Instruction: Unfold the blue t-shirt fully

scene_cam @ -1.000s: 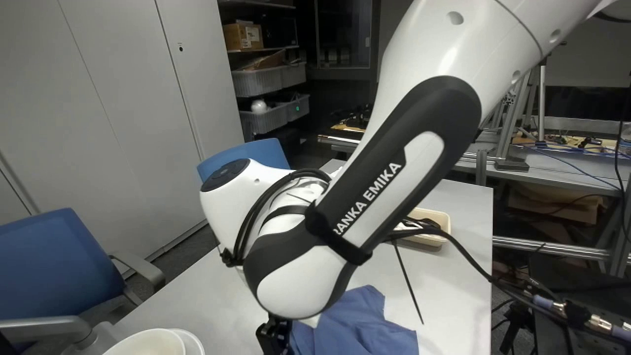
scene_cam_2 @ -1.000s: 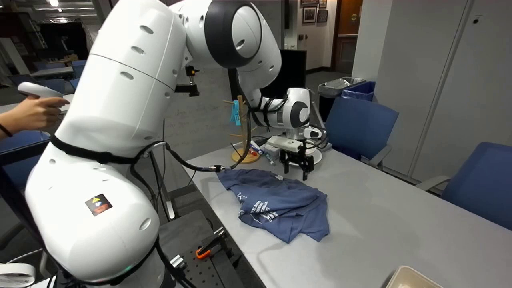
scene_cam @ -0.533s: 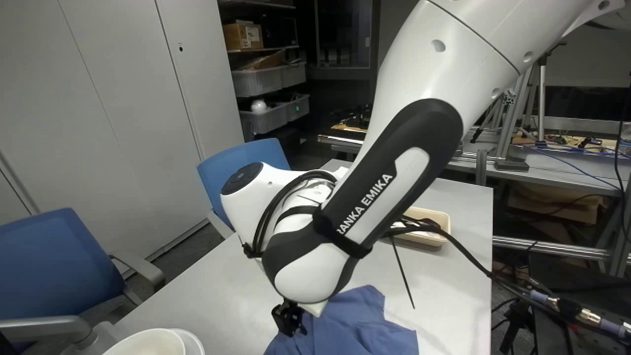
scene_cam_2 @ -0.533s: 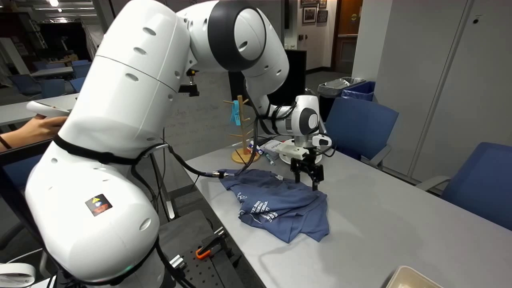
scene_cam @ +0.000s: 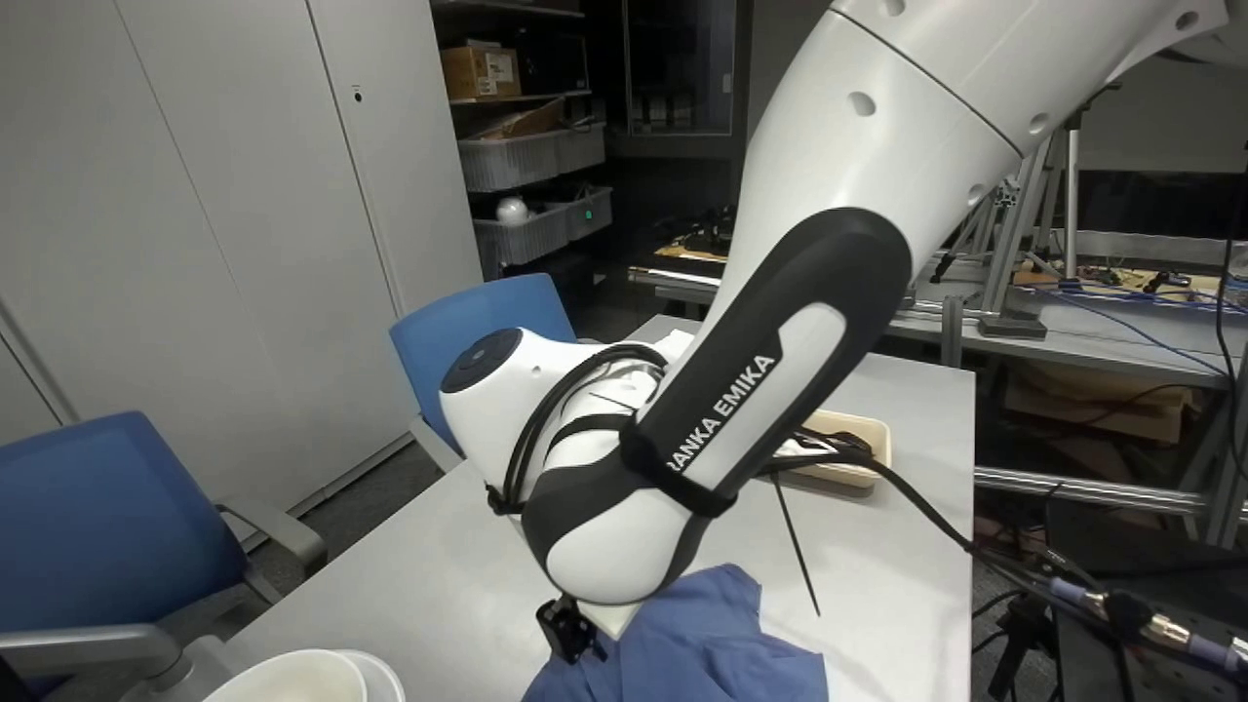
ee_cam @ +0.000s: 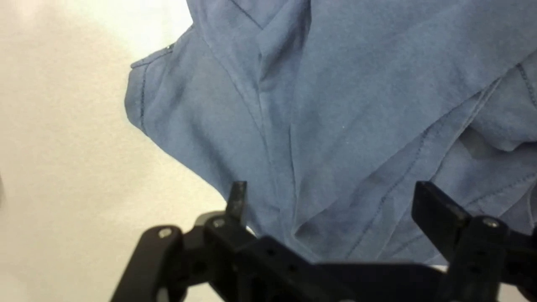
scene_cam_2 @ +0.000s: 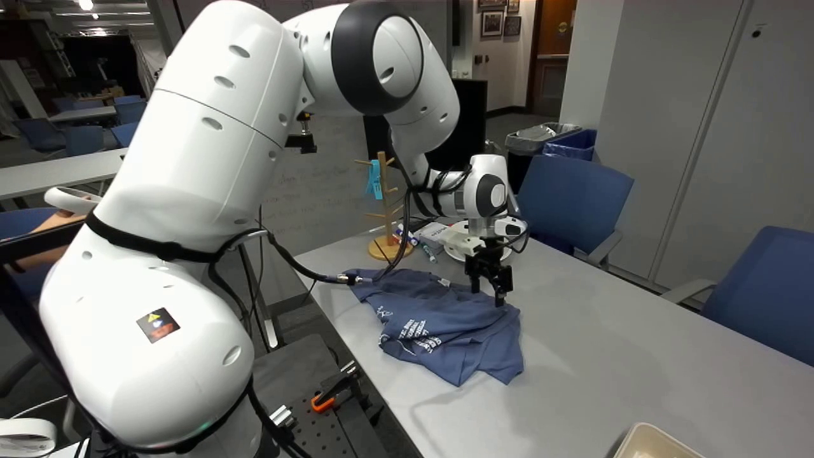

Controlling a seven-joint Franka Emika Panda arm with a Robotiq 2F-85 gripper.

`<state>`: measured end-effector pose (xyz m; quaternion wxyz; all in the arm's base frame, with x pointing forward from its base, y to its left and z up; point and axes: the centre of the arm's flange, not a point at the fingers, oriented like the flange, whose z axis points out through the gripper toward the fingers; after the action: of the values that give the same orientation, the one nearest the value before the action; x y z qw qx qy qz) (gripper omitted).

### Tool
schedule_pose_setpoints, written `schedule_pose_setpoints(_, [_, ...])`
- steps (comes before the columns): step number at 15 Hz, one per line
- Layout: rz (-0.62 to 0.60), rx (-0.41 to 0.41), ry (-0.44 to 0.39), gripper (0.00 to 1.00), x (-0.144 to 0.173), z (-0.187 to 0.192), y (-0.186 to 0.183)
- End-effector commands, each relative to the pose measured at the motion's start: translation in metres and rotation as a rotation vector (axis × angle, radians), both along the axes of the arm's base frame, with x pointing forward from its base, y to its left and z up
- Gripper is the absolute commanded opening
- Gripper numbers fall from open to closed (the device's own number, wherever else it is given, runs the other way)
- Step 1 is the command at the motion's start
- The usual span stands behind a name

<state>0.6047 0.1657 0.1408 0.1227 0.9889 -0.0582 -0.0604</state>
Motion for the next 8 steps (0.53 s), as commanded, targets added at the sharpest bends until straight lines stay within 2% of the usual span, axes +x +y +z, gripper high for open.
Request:
schedule_pose_setpoints(1, [-0.038, -0.042, -0.021, 1.0, 0.0011, -0.0008, 0.0043])
schedule_pose_setpoints(3, [-0.059, -0.053, -0.02, 1.0, 0.0007, -0.0002, 0.0053])
schedule_pose_setpoints(6, [-0.048, -0.011, -0.013, 1.0, -0.0009, -0.0001, 0.0026])
schedule_pose_setpoints(8, [-0.048, -0.011, -0.013, 1.0, -0.001, -0.0005, 0.0026])
